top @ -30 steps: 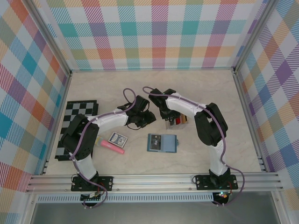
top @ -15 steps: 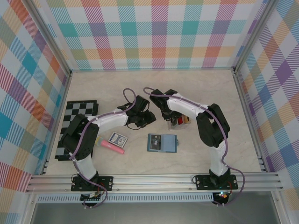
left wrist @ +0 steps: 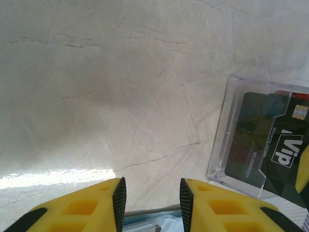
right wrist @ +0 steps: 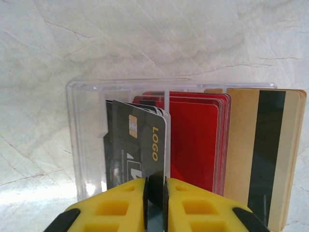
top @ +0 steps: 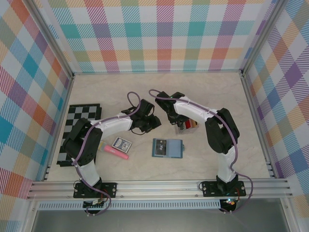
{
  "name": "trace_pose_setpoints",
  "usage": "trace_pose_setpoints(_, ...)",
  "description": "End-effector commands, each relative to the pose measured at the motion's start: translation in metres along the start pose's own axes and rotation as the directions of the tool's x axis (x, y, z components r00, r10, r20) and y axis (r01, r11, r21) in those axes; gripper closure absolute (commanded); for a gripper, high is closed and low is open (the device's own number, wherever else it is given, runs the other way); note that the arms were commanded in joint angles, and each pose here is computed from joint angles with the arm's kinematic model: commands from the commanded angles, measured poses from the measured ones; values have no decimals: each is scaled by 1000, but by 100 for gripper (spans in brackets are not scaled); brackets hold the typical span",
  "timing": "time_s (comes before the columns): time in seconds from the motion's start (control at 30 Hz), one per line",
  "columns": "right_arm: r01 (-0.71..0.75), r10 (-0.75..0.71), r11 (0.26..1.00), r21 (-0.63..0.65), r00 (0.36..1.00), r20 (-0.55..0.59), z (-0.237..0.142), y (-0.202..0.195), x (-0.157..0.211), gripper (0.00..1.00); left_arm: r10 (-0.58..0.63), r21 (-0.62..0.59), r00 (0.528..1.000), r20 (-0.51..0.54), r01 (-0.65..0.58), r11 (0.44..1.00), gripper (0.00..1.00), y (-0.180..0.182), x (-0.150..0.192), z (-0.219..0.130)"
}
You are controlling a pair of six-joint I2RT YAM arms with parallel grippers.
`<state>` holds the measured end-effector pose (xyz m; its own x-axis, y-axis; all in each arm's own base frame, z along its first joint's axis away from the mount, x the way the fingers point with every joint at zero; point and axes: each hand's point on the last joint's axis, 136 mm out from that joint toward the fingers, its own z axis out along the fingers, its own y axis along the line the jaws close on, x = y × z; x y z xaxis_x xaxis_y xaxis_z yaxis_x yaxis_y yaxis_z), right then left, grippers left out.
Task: Put the credit cards into the card holder
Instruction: Pick up the credit card from the storage box.
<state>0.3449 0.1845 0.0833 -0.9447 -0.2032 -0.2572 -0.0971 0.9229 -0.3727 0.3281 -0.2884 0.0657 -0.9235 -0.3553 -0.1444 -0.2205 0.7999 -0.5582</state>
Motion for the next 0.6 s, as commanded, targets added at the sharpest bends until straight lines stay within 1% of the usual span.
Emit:
trace_pose_setpoints(0.0, 6, -6, 1000, 27, 1000, 4, -9, -15, 5, 85, -16, 19, 1000, 1, 15, 1000, 63, -1, -2, -8)
trace_pose_setpoints(0.1, 1, -1, 1000, -9, 1000, 0, -12, -11, 6, 87, -15, 19, 1000, -1, 15, 1000, 63, -1, -1, -8)
trace_pose_setpoints(0.27, -28, 29, 992, -124, 1000, 0, -28, 0, 6, 89, -8, 32, 1000, -4, 8, 999, 64, -3, -1, -10)
trace_pose_setpoints(0.3, -37, 39, 988, -152, 999, 4, -32, 1, 6, 91, -5, 37, 1000, -3, 5, 999, 63, -5, -1, -11)
trace_pose_setpoints(0.4, -75, 80, 974, -213, 997, 13, -44, -1, 7, 93, 4, 65, 1000, -4, -3, 998, 63, -10, 0, -15)
trace_pose_setpoints(0.47, -99, 105, 959, -265, 994, 10, -52, -3, 9, 94, 14, 92, 1000, -4, -13, 996, 62, -15, 1, -20)
trace_pose_setpoints(0.57, -134, 157, 901, -412, 987, 22, -72, 1, 12, 95, 39, 165, 999, -7, -38, 986, 59, -28, 3, -30)
